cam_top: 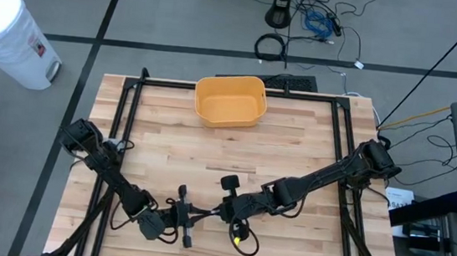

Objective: Roll bandage
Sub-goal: Close the transparent zip bag

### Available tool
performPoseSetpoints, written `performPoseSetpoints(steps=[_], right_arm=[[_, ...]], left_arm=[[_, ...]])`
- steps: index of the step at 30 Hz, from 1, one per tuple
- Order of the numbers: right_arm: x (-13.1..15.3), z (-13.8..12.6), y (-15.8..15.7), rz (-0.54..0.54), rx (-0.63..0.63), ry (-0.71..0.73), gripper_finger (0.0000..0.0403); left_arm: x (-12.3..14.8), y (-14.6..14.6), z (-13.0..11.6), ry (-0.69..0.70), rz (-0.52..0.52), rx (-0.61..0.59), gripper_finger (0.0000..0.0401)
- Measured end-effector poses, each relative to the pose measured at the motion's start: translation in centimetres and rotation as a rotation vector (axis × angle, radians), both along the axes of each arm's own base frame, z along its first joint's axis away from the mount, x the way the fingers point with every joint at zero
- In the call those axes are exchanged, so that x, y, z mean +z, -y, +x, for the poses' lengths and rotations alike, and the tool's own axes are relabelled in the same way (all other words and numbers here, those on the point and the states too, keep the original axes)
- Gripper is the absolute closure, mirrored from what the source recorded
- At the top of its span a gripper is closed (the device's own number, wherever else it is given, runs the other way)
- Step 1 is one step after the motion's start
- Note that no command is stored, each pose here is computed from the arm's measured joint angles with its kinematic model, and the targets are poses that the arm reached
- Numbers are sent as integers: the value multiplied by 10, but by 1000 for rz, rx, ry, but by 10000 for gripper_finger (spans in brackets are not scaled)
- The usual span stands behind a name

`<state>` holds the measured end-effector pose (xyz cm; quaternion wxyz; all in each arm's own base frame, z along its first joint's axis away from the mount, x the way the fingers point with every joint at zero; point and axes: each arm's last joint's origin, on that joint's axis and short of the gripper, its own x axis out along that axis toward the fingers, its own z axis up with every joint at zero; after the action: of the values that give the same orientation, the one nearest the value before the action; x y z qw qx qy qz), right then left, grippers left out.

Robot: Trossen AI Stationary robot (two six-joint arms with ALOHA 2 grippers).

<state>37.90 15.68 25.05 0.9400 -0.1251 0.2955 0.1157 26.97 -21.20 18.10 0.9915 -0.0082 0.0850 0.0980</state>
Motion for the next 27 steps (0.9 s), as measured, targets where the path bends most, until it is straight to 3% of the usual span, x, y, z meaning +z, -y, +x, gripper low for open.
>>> performPoseSetpoints(steps=[27], right_arm=[[10,-18,2,4,-6,-91,392]], left_arm=[[1,7,-7,11,19,0,401]])
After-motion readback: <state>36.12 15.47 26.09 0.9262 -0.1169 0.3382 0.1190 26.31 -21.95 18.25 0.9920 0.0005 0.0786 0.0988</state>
